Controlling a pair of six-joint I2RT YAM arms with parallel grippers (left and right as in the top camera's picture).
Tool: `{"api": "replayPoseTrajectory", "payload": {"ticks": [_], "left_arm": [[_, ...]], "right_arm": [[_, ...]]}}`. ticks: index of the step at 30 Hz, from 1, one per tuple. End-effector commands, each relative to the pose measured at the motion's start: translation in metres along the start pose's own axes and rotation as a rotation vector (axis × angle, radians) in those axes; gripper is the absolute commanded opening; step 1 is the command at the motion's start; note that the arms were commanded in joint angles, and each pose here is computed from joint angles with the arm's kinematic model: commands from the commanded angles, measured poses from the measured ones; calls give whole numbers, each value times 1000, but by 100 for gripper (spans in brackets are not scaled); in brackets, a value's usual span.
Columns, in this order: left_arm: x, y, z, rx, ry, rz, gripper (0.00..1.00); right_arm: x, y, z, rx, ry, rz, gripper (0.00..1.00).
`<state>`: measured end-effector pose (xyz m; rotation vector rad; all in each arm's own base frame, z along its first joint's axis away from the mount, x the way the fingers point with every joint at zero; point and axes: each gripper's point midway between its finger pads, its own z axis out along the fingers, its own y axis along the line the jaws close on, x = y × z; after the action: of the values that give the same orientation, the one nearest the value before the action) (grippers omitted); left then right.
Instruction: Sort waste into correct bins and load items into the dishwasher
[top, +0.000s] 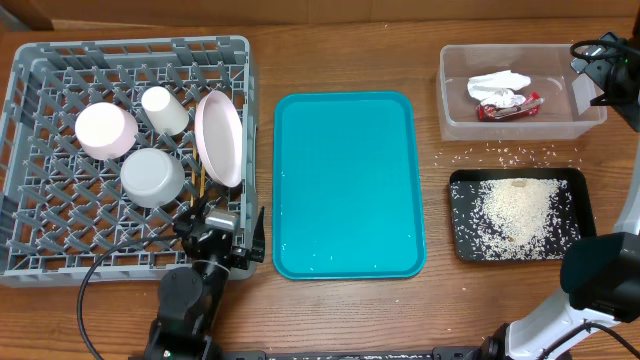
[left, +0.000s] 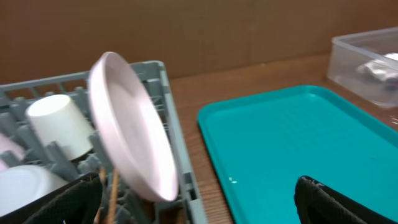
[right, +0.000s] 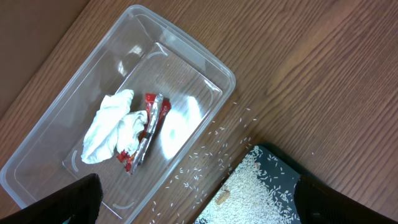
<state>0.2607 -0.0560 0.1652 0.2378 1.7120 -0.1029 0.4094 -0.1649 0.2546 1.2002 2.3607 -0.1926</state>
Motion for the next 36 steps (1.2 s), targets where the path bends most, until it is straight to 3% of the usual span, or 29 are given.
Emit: {"api": "replayPoseTrajectory", "payload": {"ticks": [1,10,14,36], "left_arm": [[7,8,-5,-26,-38,-2,100],[25,24,-16,-87,-25,-15,100],[12,32,-21,-118,-83,-20,100],[16,49,-24,-190,-71,-29,100]], "right_arm": [[-3,1,-4,-7,-14,5,100],[-3,1,-4,-7,-14,5,100],[-3,1,-4,-7,-14,5,100],[-3,1,-4,-7,-14,5,100]]}}
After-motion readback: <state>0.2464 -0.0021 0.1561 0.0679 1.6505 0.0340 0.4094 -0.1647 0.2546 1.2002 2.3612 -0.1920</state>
